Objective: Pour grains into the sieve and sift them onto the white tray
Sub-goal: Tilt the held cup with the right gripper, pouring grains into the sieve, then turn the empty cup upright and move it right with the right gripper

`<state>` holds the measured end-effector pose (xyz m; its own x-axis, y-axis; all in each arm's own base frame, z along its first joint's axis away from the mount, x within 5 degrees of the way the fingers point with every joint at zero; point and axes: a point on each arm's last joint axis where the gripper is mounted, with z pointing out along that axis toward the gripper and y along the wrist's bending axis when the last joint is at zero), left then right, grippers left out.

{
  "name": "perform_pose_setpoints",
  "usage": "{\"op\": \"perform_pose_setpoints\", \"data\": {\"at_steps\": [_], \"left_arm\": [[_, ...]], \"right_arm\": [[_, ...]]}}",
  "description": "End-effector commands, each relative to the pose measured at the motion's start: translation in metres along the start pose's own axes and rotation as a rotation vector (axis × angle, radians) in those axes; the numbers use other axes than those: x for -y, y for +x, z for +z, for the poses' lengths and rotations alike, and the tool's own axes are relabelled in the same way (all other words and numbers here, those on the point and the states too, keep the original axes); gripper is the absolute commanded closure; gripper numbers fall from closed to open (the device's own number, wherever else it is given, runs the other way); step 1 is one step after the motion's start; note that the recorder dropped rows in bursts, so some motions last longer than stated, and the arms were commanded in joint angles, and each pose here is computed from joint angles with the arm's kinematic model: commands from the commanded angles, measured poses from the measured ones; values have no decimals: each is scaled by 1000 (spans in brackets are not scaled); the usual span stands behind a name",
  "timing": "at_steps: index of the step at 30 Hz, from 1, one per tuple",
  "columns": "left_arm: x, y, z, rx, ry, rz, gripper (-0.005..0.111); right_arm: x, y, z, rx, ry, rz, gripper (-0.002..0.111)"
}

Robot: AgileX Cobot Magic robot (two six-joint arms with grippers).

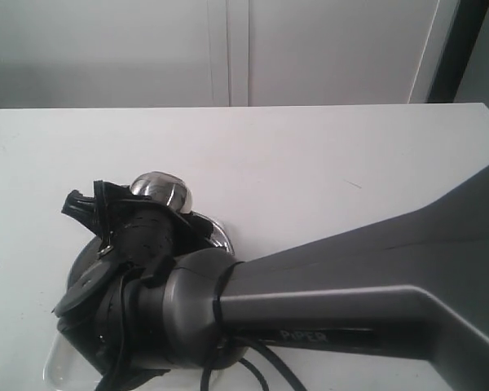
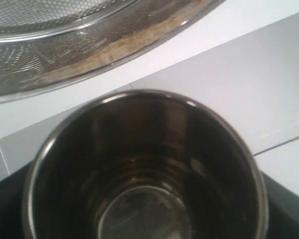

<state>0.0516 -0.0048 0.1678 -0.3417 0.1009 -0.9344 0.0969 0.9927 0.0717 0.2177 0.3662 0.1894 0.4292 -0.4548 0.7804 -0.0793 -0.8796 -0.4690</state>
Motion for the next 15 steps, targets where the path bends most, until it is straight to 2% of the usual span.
{"op": "perform_pose_setpoints", "data": {"at_steps": [1,2,3,5,7,10,12,13,14,15], "left_arm": [[1,1,0,-4,10,-17,107],[1,1,0,-4,10,-17,107],[1,1,0,-4,10,-17,107],[1,1,0,-4,10,-17,107],[1,1,0,-4,10,-17,107],[1,1,0,-4,10,-17,107],[1,1,0,-4,10,-17,107],[1,1,0,-4,10,-17,107],[1,1,0,-4,10,-17,107],[1,1,0,-4,10,-17,107]], "right_arm": [[3,6,-1,6,1,73,108],[2,5,-2,-5,-7,-21,108],[2,9,0,-25,-9,1,108],[3,11,2,-6,6,167,108],[-1,11,2,-20,-14,39,108],[0,11,2,0,-11,66,108],[-1,8,-1,9,-34,-52,108],[1,10,-1,-7,-14,-32,108],[4,14,0,-13,9,94,108],[4,13,0,2,14,139,108]]}}
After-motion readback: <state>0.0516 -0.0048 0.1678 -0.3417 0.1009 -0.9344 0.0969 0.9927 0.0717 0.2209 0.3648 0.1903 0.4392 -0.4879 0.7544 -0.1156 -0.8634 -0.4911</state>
